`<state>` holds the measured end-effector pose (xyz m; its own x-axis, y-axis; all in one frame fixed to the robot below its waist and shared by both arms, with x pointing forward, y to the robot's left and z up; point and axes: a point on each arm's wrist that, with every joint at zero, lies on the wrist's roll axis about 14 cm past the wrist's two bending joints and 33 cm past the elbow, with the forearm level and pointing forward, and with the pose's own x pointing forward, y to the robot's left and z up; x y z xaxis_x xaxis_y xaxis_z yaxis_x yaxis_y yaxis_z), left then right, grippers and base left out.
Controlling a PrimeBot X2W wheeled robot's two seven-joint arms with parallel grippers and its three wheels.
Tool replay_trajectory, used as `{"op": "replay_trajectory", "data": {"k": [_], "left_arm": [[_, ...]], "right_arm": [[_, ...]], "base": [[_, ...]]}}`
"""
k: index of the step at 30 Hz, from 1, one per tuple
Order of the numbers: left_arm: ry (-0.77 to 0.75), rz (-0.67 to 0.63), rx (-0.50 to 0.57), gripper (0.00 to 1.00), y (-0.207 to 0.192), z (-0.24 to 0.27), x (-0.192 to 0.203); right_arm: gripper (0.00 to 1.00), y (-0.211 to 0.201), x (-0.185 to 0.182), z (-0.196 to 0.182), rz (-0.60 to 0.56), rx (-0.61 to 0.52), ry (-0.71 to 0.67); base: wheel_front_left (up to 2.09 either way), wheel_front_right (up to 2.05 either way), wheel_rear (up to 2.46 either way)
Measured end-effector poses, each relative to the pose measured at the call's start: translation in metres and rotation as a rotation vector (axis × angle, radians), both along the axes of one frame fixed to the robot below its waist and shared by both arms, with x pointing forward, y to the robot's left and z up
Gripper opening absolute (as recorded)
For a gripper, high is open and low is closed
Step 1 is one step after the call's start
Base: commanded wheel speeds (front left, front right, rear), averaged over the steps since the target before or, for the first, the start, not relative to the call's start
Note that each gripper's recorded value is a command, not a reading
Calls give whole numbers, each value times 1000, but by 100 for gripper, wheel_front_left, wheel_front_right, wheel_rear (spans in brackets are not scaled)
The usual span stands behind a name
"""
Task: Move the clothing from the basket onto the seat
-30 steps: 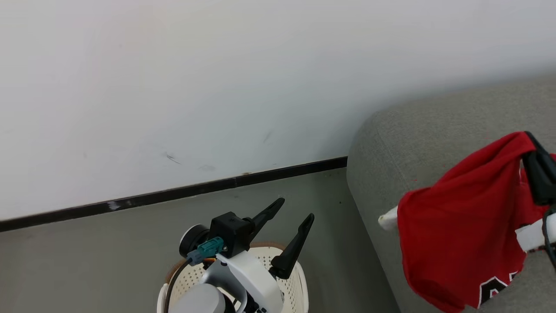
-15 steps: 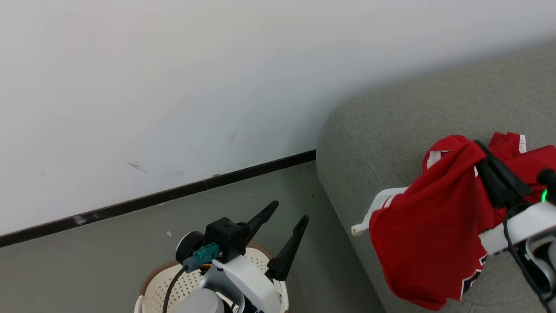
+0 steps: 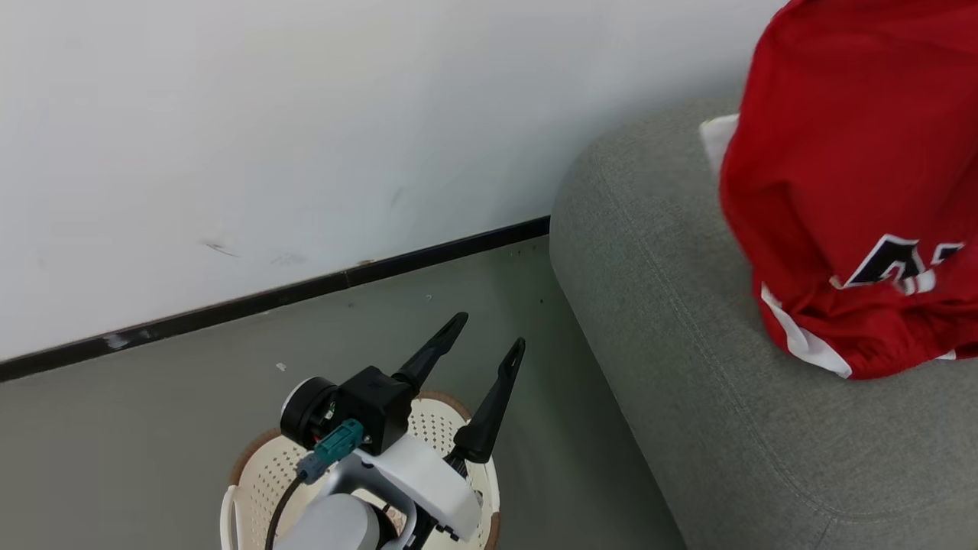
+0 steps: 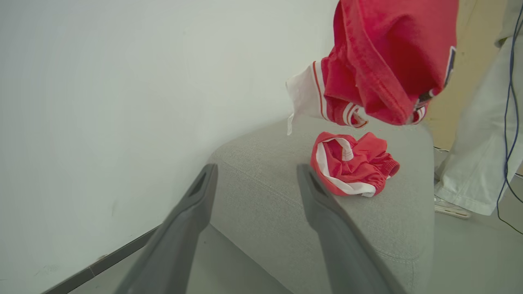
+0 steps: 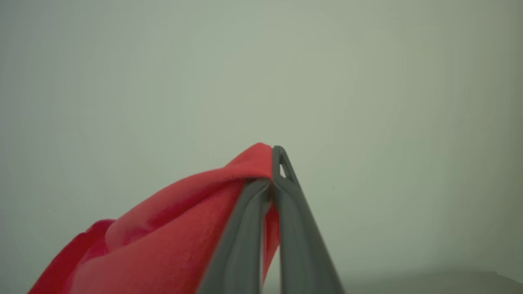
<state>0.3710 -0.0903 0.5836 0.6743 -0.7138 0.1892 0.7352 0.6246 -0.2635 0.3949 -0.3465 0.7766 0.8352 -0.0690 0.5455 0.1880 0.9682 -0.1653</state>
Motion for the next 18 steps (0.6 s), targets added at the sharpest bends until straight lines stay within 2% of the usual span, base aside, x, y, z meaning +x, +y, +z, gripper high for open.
{"op": "replay_trajectory", "data": {"k": [10,18], "left_arm": [[-9,44,-1,100,14,-4,17],[14,49,9,100,18,-13,28]], "right_arm": [[0,-70,12,26,-210,-45,27],[0,-101,38,-21,-280,17,149]], "base": [[0,0,0],[0,0,0]]}}
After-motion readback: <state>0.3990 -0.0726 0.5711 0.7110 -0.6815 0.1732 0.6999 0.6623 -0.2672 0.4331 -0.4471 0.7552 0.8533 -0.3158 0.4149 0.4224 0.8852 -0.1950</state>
